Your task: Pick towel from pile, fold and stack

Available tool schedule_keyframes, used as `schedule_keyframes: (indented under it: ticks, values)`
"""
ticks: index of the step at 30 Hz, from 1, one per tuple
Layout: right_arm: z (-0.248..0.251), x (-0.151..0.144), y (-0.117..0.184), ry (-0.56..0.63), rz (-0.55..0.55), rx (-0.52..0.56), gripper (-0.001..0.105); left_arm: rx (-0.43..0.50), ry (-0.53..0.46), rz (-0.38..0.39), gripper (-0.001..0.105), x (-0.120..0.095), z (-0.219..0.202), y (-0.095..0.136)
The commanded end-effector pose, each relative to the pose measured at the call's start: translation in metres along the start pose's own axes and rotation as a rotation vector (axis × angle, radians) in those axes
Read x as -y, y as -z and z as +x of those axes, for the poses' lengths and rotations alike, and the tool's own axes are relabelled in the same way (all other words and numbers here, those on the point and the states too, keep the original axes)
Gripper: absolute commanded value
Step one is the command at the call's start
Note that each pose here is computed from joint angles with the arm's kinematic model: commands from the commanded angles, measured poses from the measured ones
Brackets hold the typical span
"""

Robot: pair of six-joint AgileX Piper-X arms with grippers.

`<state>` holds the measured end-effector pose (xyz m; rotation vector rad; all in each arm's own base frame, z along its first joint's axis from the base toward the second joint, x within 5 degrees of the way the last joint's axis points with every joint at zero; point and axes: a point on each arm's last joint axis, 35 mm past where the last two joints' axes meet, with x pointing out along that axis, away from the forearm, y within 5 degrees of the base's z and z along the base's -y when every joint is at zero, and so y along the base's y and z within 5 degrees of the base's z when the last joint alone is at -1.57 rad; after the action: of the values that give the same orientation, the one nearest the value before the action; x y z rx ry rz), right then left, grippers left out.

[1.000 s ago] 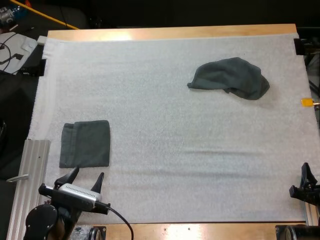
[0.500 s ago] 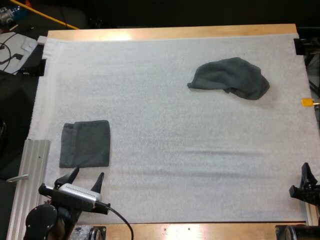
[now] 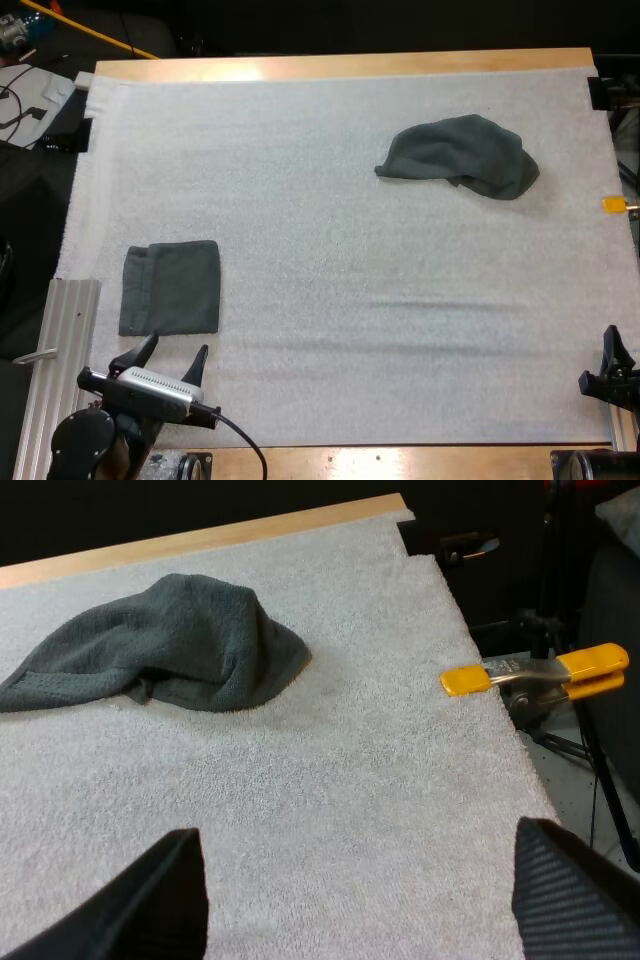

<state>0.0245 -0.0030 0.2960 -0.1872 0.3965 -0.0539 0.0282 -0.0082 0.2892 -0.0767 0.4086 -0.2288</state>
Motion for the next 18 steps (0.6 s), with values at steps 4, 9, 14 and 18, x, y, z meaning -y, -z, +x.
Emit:
schedule_keyframes:
  ticks: [4, 9, 14, 18]
  values:
    - [0.0024, 0.0001, -0.0016, -0.001, -0.003, -0.006, 0.062, 0.005, 0.004, -0.002, 0.059, -0.0001, 0.0018, -0.0028]
    - [0.0025, 0.0001, -0.0015, -0.001, -0.002, -0.006, 0.062, 0.005, 0.004, -0.003, 0.059, -0.0001, 0.0017, -0.0028]
    - [0.0026, 0.0000, -0.0013, -0.002, -0.003, -0.008, 0.062, 0.004, 0.005, -0.003, 0.059, -0.0001, 0.0017, -0.0027]
    - [0.0026, 0.0000, -0.0013, -0.002, -0.003, -0.008, 0.062, 0.004, 0.005, -0.003, 0.059, -0.0001, 0.0016, -0.0028]
